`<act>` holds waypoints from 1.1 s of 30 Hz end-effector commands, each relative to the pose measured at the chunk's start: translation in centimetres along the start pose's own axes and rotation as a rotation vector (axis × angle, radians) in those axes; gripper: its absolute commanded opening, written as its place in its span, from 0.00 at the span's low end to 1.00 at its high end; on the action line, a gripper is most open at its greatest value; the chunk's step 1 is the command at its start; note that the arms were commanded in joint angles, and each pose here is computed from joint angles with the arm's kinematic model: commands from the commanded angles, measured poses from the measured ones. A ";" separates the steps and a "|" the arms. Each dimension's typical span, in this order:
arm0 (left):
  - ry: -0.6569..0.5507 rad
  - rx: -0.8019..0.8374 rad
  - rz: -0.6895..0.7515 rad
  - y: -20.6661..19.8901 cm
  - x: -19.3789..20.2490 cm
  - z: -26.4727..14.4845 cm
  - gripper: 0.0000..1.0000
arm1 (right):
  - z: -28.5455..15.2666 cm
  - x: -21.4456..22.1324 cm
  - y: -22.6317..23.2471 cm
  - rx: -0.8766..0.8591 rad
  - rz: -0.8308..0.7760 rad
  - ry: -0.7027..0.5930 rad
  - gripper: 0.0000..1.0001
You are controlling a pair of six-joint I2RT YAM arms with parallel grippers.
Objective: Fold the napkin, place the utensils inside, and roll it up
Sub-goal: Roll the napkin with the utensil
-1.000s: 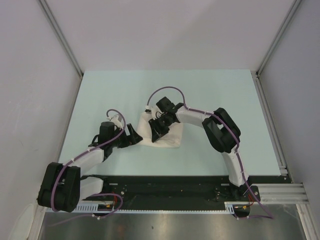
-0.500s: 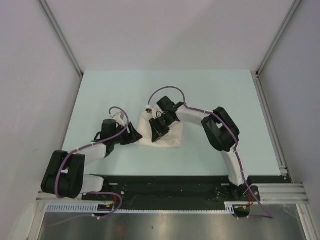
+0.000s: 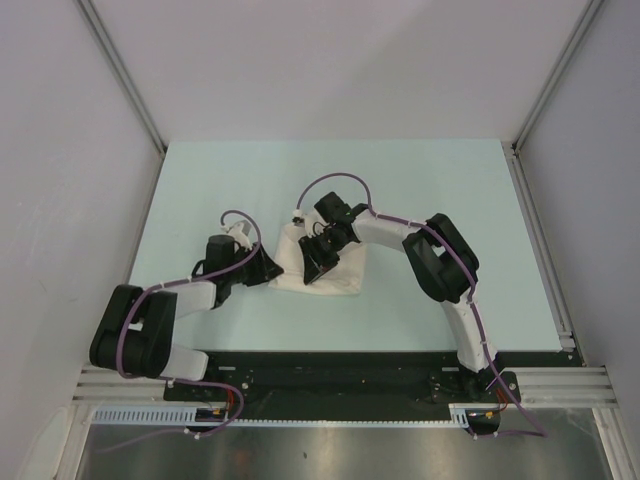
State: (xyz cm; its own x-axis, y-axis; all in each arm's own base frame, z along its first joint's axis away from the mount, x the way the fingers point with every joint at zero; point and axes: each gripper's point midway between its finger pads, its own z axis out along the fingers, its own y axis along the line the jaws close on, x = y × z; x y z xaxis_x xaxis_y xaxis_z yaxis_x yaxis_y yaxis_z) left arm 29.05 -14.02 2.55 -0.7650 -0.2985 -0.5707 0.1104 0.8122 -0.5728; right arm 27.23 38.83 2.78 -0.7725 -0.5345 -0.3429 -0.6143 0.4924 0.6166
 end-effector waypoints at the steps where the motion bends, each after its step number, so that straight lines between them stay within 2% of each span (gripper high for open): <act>1: 0.066 -0.007 -0.008 0.4 1.5 0.3 0.47 | 1.5 2.4 -5.0 0.148 0.048 0.064 0.31; 7: 0.100 0.015 -0.006 -0.3 2.4 0.7 0.37 | 1.4 2.4 -4.9 0.141 0.050 0.064 0.31; 10: 0.128 0.015 -0.005 -0.3 3.1 1.1 0.26 | 1.4 2.3 -4.8 0.136 0.048 0.062 0.31; 11: 0.137 0.011 -0.008 -0.2 3.3 1.2 0.17 | 1.2 2.3 -4.7 0.130 0.048 0.059 0.32; 15: 0.146 -0.031 -0.020 0.4 3.2 1.4 0.00 | -0.1 1.1 -3.5 0.120 0.025 0.021 0.37; 19: 0.168 -0.048 -0.011 0.5 3.1 1.4 0.00 | -3.0 -0.6 -1.8 0.147 -0.008 -0.045 0.46; 23: 0.171 -0.038 -0.008 0.2 2.9 1.4 0.00 | -6.5 -1.6 1.0 0.163 -0.040 -0.122 0.48; 27: 0.170 -0.040 -0.011 0.1 2.7 1.3 0.00 | -7.5 0.1 2.5 0.173 -0.022 -0.123 0.48; 33: 0.168 -0.046 -0.004 0.1 2.5 1.3 0.00 | -7.1 3.1 2.2 0.202 0.044 -0.083 0.48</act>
State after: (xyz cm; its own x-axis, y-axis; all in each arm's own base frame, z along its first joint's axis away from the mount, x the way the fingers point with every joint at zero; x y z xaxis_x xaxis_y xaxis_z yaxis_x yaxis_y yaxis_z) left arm 30.04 -15.01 1.67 -0.8069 -0.2679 -0.5265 0.0899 0.8252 -0.5577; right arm 25.66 34.40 8.82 -0.7754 -0.4695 -0.4223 -0.6312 0.5957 0.4967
